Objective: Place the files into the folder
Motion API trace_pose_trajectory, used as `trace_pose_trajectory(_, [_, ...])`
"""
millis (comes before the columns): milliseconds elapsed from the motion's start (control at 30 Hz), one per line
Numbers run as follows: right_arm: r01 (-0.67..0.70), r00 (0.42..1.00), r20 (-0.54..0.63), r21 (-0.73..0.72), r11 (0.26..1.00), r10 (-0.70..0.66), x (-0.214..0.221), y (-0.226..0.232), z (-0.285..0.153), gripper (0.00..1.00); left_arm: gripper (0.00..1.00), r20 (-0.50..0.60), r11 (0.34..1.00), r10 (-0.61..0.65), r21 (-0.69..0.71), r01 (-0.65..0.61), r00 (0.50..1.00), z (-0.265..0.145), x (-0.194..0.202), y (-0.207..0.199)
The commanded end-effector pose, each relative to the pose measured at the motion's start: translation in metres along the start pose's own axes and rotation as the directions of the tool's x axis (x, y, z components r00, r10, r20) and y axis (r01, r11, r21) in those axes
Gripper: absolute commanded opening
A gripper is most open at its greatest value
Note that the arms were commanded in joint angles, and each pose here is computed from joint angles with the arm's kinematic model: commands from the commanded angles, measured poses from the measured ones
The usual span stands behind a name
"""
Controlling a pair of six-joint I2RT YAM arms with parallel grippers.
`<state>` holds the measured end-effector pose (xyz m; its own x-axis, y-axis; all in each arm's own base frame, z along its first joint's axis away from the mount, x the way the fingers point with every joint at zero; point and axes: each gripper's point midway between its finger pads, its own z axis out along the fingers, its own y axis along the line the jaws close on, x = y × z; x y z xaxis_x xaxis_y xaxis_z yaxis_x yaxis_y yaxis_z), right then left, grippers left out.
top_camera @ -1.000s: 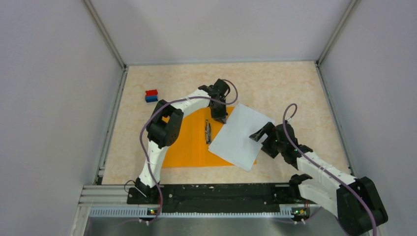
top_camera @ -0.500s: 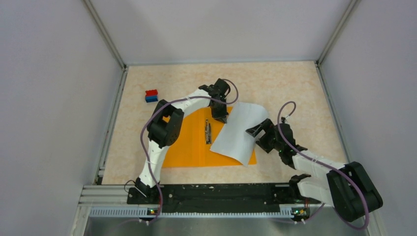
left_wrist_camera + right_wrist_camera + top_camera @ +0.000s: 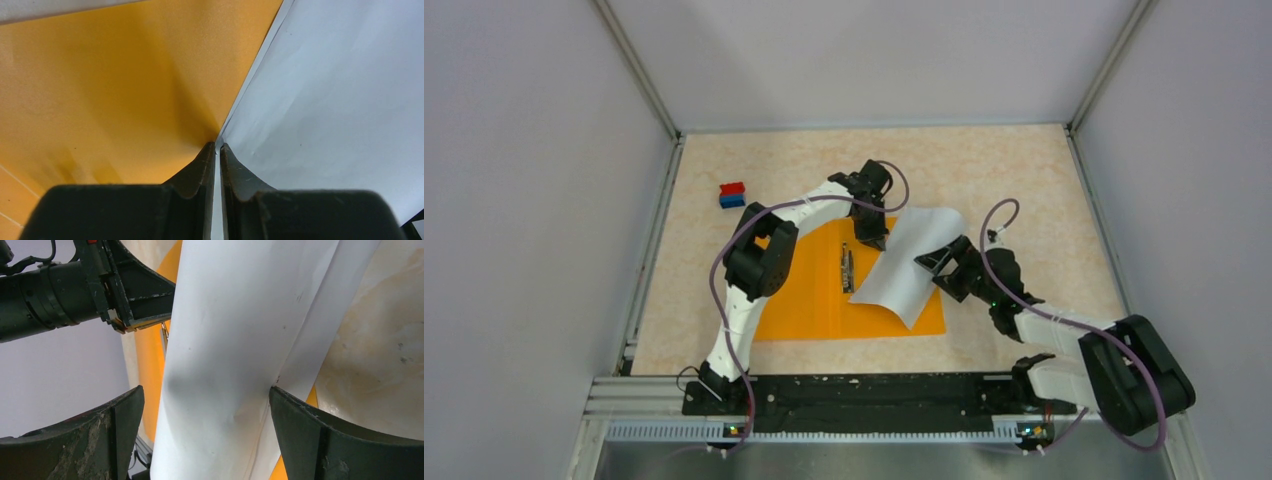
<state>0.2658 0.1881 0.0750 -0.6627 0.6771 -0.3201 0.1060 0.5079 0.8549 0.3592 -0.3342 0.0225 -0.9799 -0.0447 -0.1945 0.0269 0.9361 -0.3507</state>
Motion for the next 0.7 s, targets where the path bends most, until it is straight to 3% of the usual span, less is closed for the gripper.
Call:
trace_pose_trajectory(0, [0.045,0.999,0.023,-0.057,0.997,-0.044,-0.014,0.032,0.010,0.94,0.14,-0.050,0.994,0.023,-0.102,-0.028,0.998,0.033,0.018,0.029])
trace_pose_trajectory(233, [0.020,0.998,0.057,0.268,0.963,-0.036,-0.013,-0.035,-0.013,0.94,0.15,-0.049,0.995,0.031,-0.095,-0.035,0.998,0.031,0.016,0.026])
trace_pose_trajectory(367, [0.008,0.996,0.080,0.361,0.932,-0.040,-0.007,-0.067,-0.028,0.94,0.15,-0.052,0.995,0.033,-0.096,-0.038,0.998,0.031,0.017,0.027])
trace_pose_trajectory(667, [0.029,0.991,0.103,0.488,0.872,-0.090,-0.014,-0.084,-0.056,0.94,0.15,-0.053,0.994,0.027,-0.103,-0.033,0.998,0.031,0.019,0.030])
